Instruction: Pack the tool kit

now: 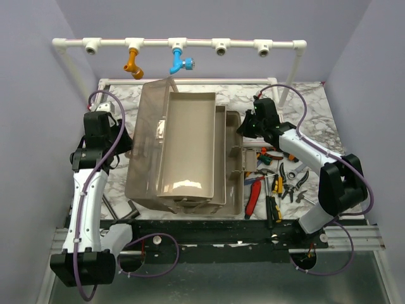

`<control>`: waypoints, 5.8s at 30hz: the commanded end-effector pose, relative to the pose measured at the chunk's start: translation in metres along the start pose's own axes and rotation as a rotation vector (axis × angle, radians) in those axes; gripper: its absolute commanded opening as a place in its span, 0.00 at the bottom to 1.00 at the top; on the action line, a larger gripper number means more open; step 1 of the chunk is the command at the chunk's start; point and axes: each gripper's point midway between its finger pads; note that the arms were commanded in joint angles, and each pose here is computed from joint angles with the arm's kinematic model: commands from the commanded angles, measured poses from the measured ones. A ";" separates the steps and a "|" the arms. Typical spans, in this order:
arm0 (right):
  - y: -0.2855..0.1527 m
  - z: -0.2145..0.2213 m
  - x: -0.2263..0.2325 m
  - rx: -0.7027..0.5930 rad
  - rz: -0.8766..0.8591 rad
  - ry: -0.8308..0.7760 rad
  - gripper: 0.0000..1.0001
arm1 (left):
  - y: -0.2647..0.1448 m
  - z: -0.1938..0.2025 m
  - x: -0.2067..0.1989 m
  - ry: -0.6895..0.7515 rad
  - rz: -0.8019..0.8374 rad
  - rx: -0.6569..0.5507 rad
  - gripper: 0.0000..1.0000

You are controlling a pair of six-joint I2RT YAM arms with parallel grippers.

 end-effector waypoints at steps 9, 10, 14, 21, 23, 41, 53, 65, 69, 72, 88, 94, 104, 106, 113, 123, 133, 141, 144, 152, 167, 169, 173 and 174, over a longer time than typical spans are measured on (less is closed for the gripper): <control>-0.012 0.016 0.021 0.083 -0.097 0.042 0.01 | -0.067 -0.035 0.052 -0.044 -0.319 -0.167 0.83; -0.012 0.016 0.022 0.082 -0.098 0.041 0.01 | -0.078 -0.041 0.051 -0.047 -0.327 -0.193 0.84; -0.012 0.015 0.022 0.081 -0.095 0.041 0.01 | -0.106 -0.057 0.044 -0.051 -0.321 -0.262 0.86; -0.010 0.017 0.019 0.086 -0.083 0.040 0.01 | -0.101 -0.039 0.003 -0.040 -0.082 -0.173 0.86; -0.009 0.017 0.019 0.088 -0.084 0.042 0.01 | -0.088 -0.028 0.001 -0.045 -0.054 -0.119 0.86; 0.004 0.014 0.032 -0.013 -0.150 0.296 0.01 | -0.112 -0.032 -0.030 -0.029 0.116 -0.174 0.86; 0.020 -0.026 0.037 -0.104 -0.120 0.349 0.13 | -0.130 -0.035 -0.062 0.005 0.263 -0.137 0.86; -0.059 -0.051 -0.010 -0.174 0.143 0.158 0.65 | -0.133 0.016 -0.101 0.097 0.521 -0.015 0.84; -0.090 -0.035 -0.038 -0.167 0.282 0.160 0.67 | -0.137 0.023 -0.115 0.169 0.584 -0.035 0.84; -0.109 -0.011 -0.063 -0.155 0.393 0.172 0.70 | -0.138 0.022 -0.117 0.200 0.621 -0.109 0.84; -0.130 0.147 -0.054 0.243 0.265 0.254 0.74 | -0.168 0.029 -0.104 0.254 0.800 -0.456 0.84; -0.125 0.192 -0.030 0.313 0.218 0.280 0.72 | -0.167 0.031 -0.108 0.246 0.871 -0.522 0.84; -0.111 0.227 -0.041 0.357 0.375 0.225 0.67 | -0.167 0.037 -0.099 0.237 0.872 -0.557 0.84; -0.109 0.229 -0.045 0.360 0.410 0.214 0.66 | -0.167 0.037 -0.098 0.236 0.870 -0.565 0.84; -0.105 0.225 -0.049 0.351 0.440 0.190 0.46 | -0.165 0.039 -0.097 0.238 0.866 -0.554 0.84; -0.162 0.132 -0.045 0.081 0.419 0.190 0.18 | -0.160 0.039 -0.096 0.239 0.851 -0.549 0.84; -0.182 0.021 0.070 -0.118 -0.136 -0.059 0.14 | -0.161 0.042 -0.099 0.262 0.875 -0.545 0.83; -0.138 -0.006 0.155 -0.054 -0.414 -0.064 0.11 | -0.157 0.043 -0.099 0.267 0.868 -0.532 0.83; -0.120 -0.014 0.158 -0.053 -0.375 -0.056 0.11 | -0.156 0.044 -0.098 0.268 0.864 -0.531 0.83; -0.100 -0.017 0.162 -0.024 -0.340 -0.072 0.11 | -0.153 0.043 -0.098 0.267 0.855 -0.529 0.83; -0.026 0.052 0.126 0.135 -0.168 -0.081 0.14 | -0.155 0.045 -0.099 0.267 0.873 -0.524 0.83; -0.016 0.062 0.125 0.165 -0.155 -0.078 0.20 | -0.156 0.045 -0.098 0.267 0.874 -0.528 0.83; -0.011 0.069 0.123 0.182 -0.145 -0.068 0.44 | -0.155 0.046 -0.098 0.267 0.874 -0.525 0.83; -0.013 0.067 0.123 0.175 -0.143 -0.065 0.50 | -0.155 0.046 -0.098 0.267 0.873 -0.526 0.83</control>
Point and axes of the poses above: each gripper's point midway between its finger pads, its own y axis out along the fingers, its own x axis along the line the jaws close on, z = x × y, and after that the axes turned 11 degrees about -y, right-handed
